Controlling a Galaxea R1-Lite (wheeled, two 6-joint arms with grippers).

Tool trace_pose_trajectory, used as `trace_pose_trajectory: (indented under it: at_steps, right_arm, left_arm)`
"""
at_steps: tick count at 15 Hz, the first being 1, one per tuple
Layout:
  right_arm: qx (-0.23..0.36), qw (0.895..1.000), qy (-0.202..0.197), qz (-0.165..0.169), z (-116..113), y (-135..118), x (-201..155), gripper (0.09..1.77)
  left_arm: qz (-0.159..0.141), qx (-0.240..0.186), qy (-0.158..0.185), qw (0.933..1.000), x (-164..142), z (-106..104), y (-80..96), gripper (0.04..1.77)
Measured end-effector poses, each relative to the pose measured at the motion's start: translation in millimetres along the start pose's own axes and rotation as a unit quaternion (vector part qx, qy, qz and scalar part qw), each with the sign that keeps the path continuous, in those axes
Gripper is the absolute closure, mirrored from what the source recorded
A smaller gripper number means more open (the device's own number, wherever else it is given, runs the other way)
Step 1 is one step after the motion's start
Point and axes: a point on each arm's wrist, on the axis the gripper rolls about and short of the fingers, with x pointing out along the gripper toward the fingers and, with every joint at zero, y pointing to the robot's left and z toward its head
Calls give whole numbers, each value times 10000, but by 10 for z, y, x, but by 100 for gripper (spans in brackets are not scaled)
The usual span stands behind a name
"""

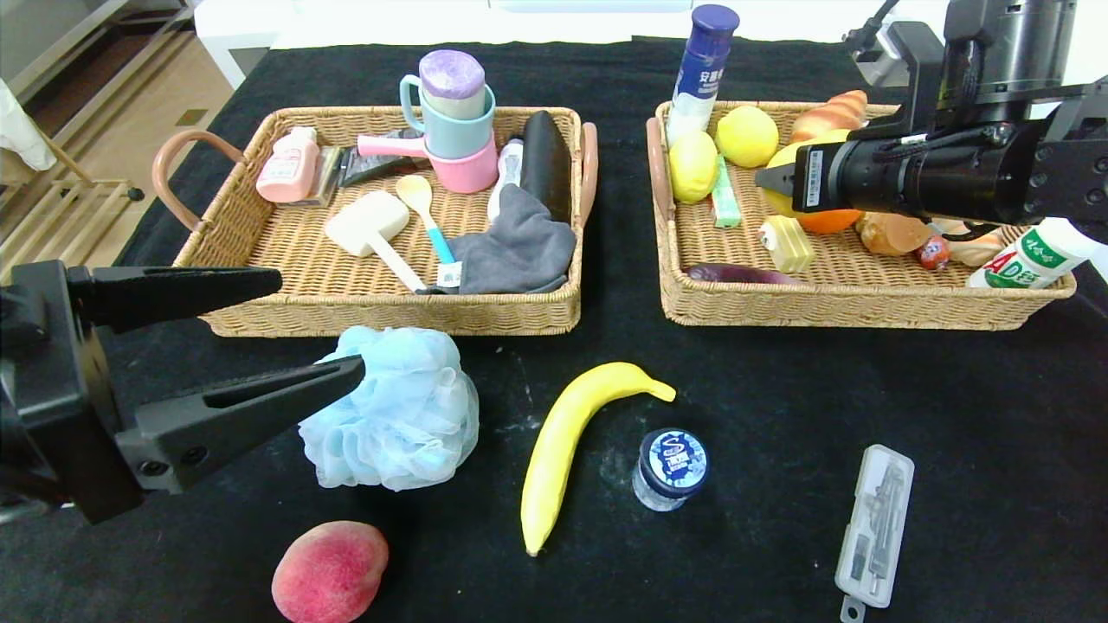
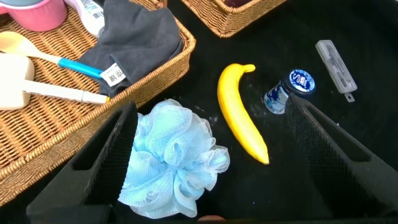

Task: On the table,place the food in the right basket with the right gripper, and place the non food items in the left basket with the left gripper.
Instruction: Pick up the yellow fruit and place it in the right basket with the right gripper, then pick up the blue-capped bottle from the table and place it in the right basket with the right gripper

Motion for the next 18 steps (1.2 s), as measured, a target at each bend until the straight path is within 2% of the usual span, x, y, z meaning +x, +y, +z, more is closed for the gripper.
trace_pose_trajectory:
  at_steps: [3,5,9,18]
  right_arm:
    - [-4,10000,12,7,-9,3,19,64]
    - [-8,10000,16,14,-12,8,23,51]
    - [2,10000,14,-3,-11,10,24,37]
    - [8,10000,-20,25,13,25,-37,22]
  left_arm:
    - [4,3,-9,10000,-5,2,-1,9]
    - [4,10,-22,10000,-13,6,-3,9]
    - [4,13,-43,10000,-26,12,-7,9]
    - [9,10,-45,10000,-29,12,-7,9]
